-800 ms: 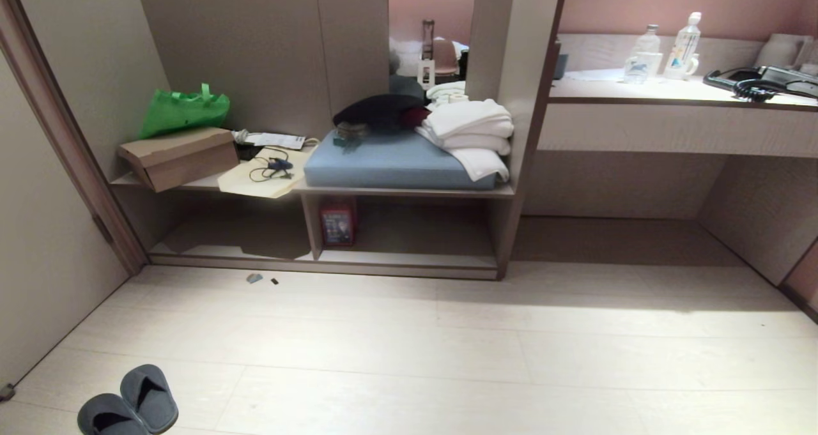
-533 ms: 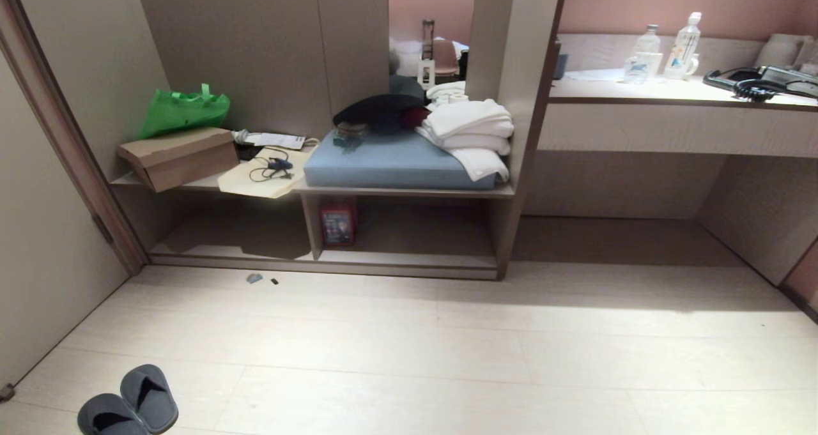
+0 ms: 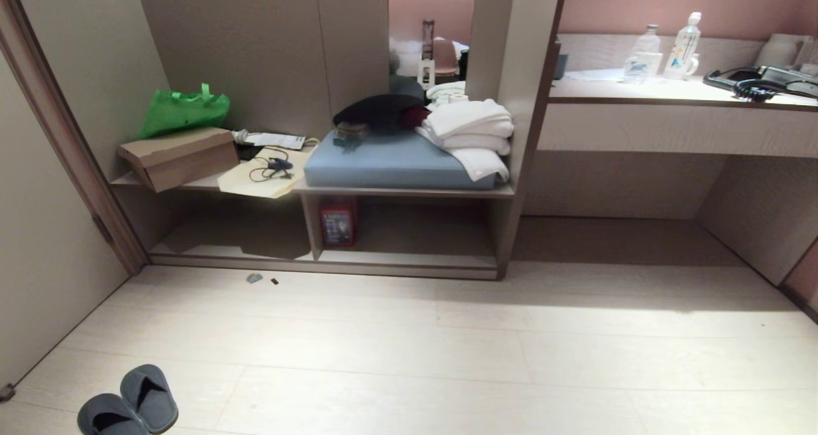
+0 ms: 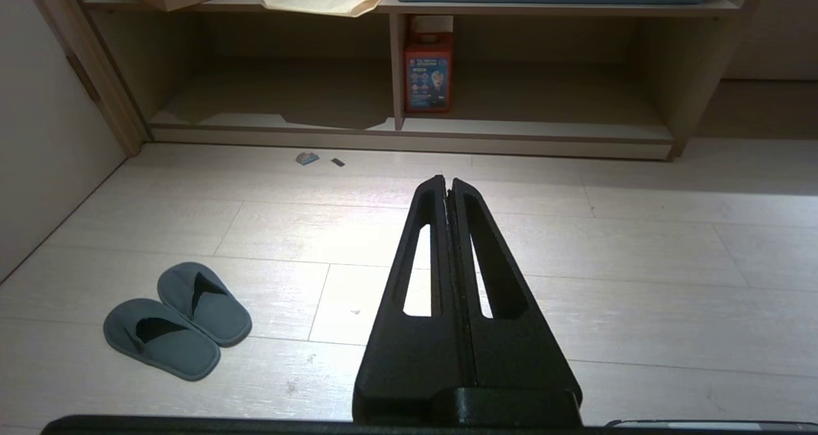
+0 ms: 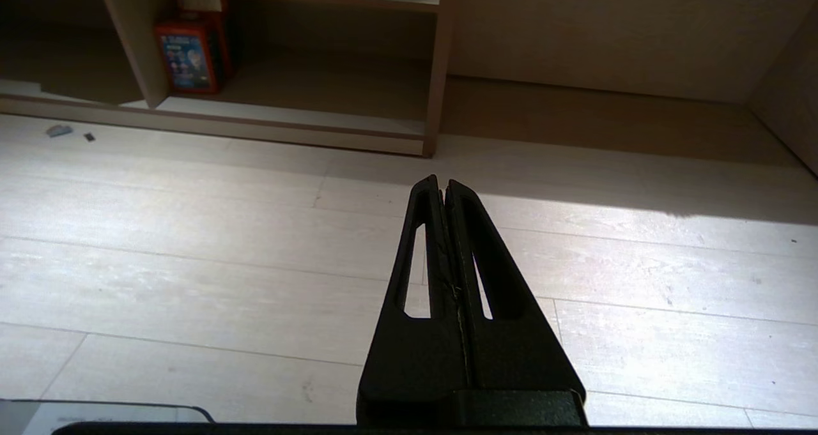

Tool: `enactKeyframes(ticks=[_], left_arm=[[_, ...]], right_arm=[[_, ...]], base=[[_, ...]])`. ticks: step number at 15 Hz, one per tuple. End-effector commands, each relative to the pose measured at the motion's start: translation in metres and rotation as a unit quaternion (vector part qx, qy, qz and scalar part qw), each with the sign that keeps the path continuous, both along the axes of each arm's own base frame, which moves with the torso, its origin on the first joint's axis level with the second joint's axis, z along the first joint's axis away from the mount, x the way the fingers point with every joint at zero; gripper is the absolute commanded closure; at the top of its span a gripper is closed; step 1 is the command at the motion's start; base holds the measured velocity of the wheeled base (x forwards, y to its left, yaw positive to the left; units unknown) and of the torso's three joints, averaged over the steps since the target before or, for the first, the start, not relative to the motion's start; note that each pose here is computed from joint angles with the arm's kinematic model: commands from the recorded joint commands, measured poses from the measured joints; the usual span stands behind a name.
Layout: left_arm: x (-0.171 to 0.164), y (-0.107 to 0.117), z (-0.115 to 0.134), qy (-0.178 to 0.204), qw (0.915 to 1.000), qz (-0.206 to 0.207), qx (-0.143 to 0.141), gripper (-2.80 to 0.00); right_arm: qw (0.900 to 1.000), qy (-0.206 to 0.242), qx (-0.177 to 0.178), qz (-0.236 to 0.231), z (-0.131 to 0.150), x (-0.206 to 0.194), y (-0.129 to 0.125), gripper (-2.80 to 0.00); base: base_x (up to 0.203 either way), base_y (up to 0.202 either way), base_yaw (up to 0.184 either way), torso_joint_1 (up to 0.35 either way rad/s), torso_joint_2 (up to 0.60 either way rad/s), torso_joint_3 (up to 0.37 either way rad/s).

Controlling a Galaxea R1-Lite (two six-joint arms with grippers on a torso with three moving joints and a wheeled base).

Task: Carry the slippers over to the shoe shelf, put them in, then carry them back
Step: Pick up the slippers on the floor

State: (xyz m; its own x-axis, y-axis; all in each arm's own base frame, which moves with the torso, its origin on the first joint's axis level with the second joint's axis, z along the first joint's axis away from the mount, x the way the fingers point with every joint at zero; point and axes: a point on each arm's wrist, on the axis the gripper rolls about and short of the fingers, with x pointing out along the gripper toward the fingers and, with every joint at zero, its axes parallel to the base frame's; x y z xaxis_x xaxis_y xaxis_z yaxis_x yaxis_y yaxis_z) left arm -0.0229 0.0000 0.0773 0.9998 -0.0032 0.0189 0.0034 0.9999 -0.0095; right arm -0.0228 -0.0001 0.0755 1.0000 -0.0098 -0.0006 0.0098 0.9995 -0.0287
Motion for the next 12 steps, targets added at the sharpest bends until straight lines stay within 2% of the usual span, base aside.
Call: enactKeyframes(ticks=[1,12], left_arm=[[0.0004,0.0000,-0.0021,0.003,1.0000,0.000,-0.001,0.00],[0.0005,0.0000,-0.0020,0.003,1.0000,0.001,-0.001,0.00]], right_arm=[[1.000,0.000,0.000,0.000,0.0000,0.0001,0.0000,0.00],[1.000,0.000,0.000,0.000,0.0000,0.0001,0.0000,0.00]], base=[[0.000,0.000,0.000,0.000,0.00,0.000],[0.000,0.000,0.000,0.000,0.00,0.000]])
